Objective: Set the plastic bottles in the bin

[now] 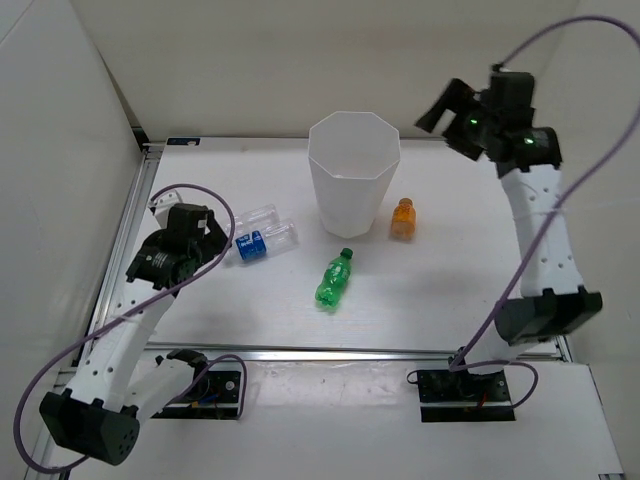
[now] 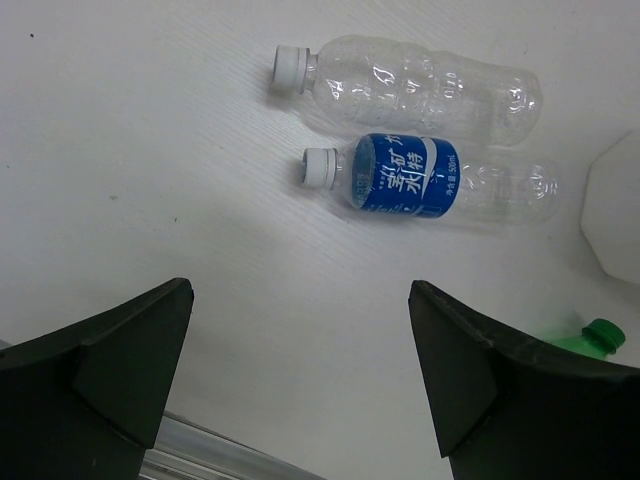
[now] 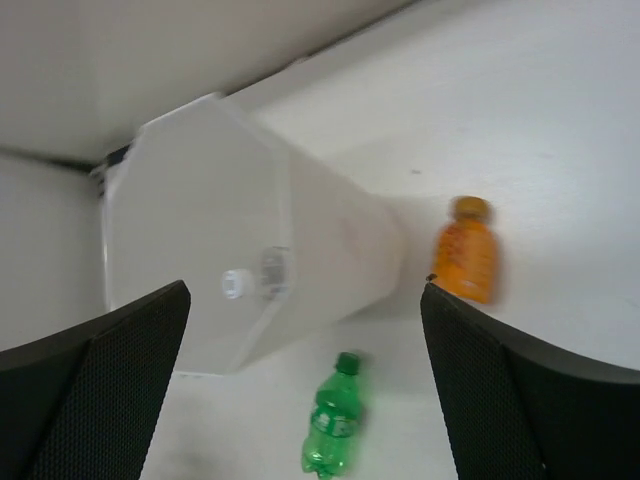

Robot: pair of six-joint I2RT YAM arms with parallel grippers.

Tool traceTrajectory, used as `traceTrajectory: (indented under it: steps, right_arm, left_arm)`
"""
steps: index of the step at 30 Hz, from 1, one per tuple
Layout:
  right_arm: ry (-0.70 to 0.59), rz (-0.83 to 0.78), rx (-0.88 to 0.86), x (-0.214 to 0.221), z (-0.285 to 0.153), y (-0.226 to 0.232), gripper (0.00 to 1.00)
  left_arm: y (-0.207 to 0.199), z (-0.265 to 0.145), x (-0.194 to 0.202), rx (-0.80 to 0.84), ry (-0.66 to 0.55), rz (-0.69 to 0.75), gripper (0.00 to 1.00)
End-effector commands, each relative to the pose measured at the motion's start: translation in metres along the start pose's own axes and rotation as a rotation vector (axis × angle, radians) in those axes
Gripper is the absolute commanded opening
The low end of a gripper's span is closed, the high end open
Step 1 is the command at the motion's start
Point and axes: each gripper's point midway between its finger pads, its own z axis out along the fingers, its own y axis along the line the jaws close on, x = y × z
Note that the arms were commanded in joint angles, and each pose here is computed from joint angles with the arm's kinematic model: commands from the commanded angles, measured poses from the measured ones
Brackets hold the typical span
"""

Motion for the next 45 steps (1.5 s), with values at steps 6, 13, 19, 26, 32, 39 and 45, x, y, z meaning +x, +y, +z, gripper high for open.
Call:
traceTrajectory:
  steps: [6,13,19,26,32,39,45]
  right_arm:
    - [0.169,0.303,0.233,0.056,0.032,-0.139,1.00]
    - [0.389,0.343,0.219,0.109,0.088,-0.171,1.00]
    - [0.526,0.319,0.250,0.144,0.124,-0.199,1.00]
    - [0.600,0.274,0.268,0.174,0.140,-0.208,1.00]
    - [0.646,0.262,0.231,0.189,0.166,-0.200,1.00]
    - [0.703,0.273,0.273,0.208,0.170,-0.205,0.74]
    - [0.582,0.239,0.402,0.180,0.111,-0.212,0.32]
  left_arm:
    - [-0.015,-0.006,0.004,0.126,-0.005,-0.021,1.00]
    - [-0.023,-0.004,0.010,0.152,0.031,-0.007,1.00]
    - [-0.018,-0.006,0.019,0.152,0.048,-0.024,1.00]
    - [-0.012,-0.005,0.028,0.133,0.072,-0.044,1.00]
    - [-0.011,-0.005,0.030,0.127,0.079,-0.041,1.00]
    - [-0.013,-0.003,0.030,0.114,0.094,-0.034,1.00]
    - [-0.015,-0.004,0.027,0.120,0.088,-0.037,1.00]
